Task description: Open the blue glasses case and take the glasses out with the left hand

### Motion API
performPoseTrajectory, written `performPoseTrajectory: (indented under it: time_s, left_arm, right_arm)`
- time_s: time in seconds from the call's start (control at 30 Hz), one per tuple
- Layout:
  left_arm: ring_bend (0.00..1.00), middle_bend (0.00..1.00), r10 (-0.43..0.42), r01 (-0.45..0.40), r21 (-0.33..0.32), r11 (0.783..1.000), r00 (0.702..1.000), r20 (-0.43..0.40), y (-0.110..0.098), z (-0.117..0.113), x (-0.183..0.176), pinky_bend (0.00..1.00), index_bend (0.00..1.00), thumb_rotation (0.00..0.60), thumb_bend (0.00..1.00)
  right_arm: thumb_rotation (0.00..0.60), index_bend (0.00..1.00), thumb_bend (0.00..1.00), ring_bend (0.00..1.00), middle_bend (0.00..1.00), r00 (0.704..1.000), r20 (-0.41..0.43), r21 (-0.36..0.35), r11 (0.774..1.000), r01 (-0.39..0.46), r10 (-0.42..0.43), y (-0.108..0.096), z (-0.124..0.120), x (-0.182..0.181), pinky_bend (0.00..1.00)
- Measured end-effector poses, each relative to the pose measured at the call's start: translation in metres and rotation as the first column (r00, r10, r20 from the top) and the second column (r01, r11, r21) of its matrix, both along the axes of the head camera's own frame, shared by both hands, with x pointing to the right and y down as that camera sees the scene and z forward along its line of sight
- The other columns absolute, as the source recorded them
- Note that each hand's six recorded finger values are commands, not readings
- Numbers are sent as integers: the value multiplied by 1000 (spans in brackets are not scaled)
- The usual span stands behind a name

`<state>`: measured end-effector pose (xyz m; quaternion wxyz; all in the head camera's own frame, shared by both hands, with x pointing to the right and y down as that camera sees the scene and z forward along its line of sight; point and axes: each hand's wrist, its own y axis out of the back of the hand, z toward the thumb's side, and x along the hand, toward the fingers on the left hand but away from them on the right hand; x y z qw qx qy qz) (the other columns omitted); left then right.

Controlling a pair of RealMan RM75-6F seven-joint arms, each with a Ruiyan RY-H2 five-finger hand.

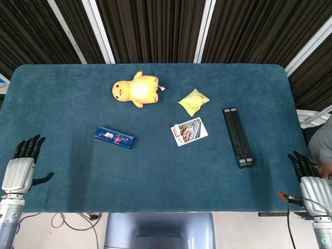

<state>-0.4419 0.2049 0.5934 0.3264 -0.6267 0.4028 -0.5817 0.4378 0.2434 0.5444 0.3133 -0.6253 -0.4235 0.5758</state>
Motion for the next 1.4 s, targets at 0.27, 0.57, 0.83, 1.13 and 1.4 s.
performPoseTrajectory:
  time_s: [0.27, 0.57, 0.83, 1.13, 1.4]
  left_arm:
    - [0, 0, -1, 1, 0, 1000, 1000, 0, 0, 0, 0, 5, 0, 600, 121]
    - [0, 0, 0, 0, -3, 1000, 1000, -1, 0, 0, 1, 5, 0, 600, 121]
    - [0, 0, -4, 4, -4, 1000, 1000, -3, 1, 0, 1, 5, 0, 600, 121]
    - [0, 0, -12, 12, -9, 1000, 1000, 2, 1, 0, 0, 5, 0, 600, 120]
    - [0, 0, 5, -5, -19, 1000, 1000, 26, -1, 1, 3, 5, 0, 600, 121]
  right_arm:
    - [600, 0, 155, 0, 0, 1000, 0, -1, 1000, -1, 1, 0, 0, 0, 200]
    - [600, 0, 155, 0, 0, 1000, 2, 3, 1000, -1, 1, 0, 0, 0, 200]
    - [600, 0, 117, 0, 0, 1000, 22, 48, 999, -3, 1, -4, -6, -2, 200]
    - [600, 0, 120, 0, 0, 1000, 22, 48, 999, -9, 8, -3, -3, 1, 199]
    - [600, 0, 120, 0, 0, 999, 26, 26, 999, -28, 28, -5, 2, 3, 200]
